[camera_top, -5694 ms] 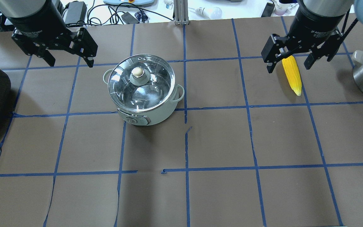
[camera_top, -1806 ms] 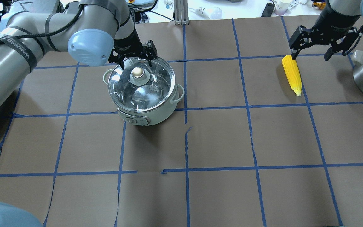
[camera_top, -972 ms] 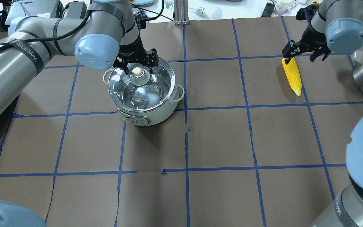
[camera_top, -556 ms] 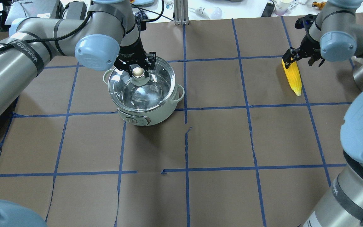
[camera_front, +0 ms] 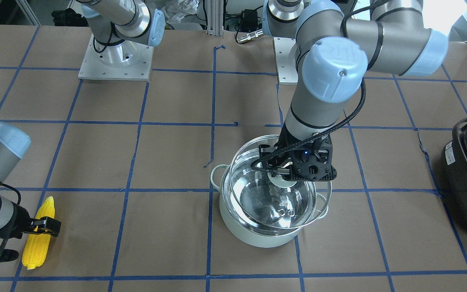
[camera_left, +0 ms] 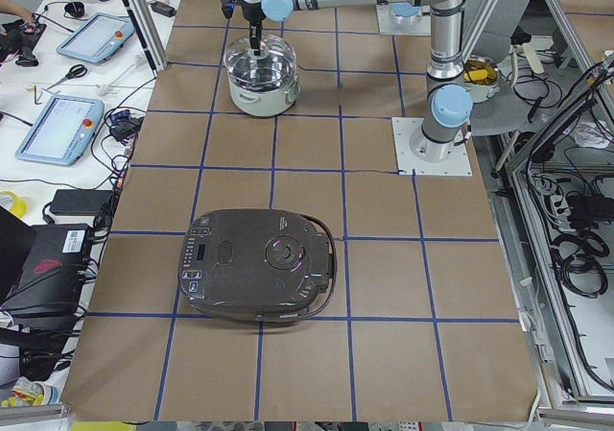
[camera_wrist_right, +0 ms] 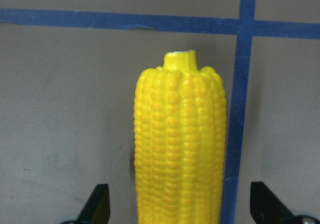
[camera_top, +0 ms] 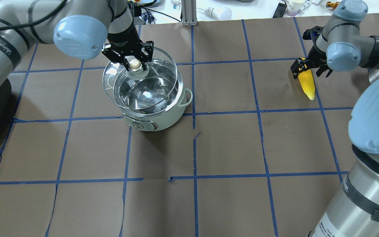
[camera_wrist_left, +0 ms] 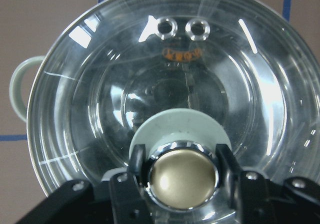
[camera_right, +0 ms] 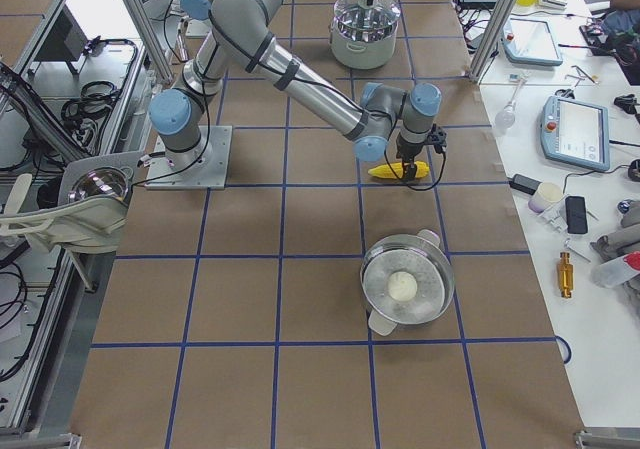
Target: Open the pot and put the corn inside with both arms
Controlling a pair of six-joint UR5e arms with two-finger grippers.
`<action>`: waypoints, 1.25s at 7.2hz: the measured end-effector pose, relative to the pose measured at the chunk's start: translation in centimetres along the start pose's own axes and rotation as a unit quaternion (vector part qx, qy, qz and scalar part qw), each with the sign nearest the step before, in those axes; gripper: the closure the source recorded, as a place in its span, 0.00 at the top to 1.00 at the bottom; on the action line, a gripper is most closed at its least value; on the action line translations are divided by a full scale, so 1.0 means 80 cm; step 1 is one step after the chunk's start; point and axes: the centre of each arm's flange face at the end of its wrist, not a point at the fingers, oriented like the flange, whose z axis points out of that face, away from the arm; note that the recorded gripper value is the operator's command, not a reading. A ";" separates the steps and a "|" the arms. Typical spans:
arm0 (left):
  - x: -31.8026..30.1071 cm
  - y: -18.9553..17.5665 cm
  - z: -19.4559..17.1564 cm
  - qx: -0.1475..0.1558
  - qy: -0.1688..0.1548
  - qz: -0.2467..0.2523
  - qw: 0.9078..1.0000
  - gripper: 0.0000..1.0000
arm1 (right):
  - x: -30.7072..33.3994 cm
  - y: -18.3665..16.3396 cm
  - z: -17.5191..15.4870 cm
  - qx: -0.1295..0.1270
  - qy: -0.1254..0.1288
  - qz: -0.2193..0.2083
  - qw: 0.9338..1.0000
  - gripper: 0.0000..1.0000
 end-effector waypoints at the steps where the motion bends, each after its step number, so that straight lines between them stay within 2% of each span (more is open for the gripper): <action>1: -0.047 -0.012 -0.031 -0.005 0.011 -0.017 1.000 0.07 | 0.000 -0.001 0.003 0.001 0.000 0.004 1.000 0.16; 2: -0.121 -0.027 -0.043 -0.011 0.021 -0.038 0.999 0.05 | 0.001 -0.002 0.003 0.002 0.001 0.006 1.000 0.11; 3: -0.199 -0.037 -0.039 -0.017 0.026 -0.047 0.998 0.05 | 0.001 -0.003 0.000 0.004 0.001 0.007 1.000 0.02; 4: -0.268 -0.041 -0.020 -0.026 0.029 -0.047 0.998 0.05 | 0.001 -0.004 -0.007 0.008 0.002 0.009 1.000 0.01; 6: -0.363 -0.038 0.062 -0.022 0.027 -0.037 0.999 0.01 | -0.020 -0.008 -0.065 0.033 0.005 0.030 0.999 0.01; 7: -0.391 -0.028 0.108 -0.011 0.023 -0.037 0.999 0.01 | -0.072 -0.010 -0.104 0.039 0.004 0.040 0.998 0.02; 9: -0.418 -0.012 0.175 -0.002 0.018 -0.021 1.000 0.01 | -0.254 -0.003 -0.188 0.048 0.001 0.063 0.997 0.04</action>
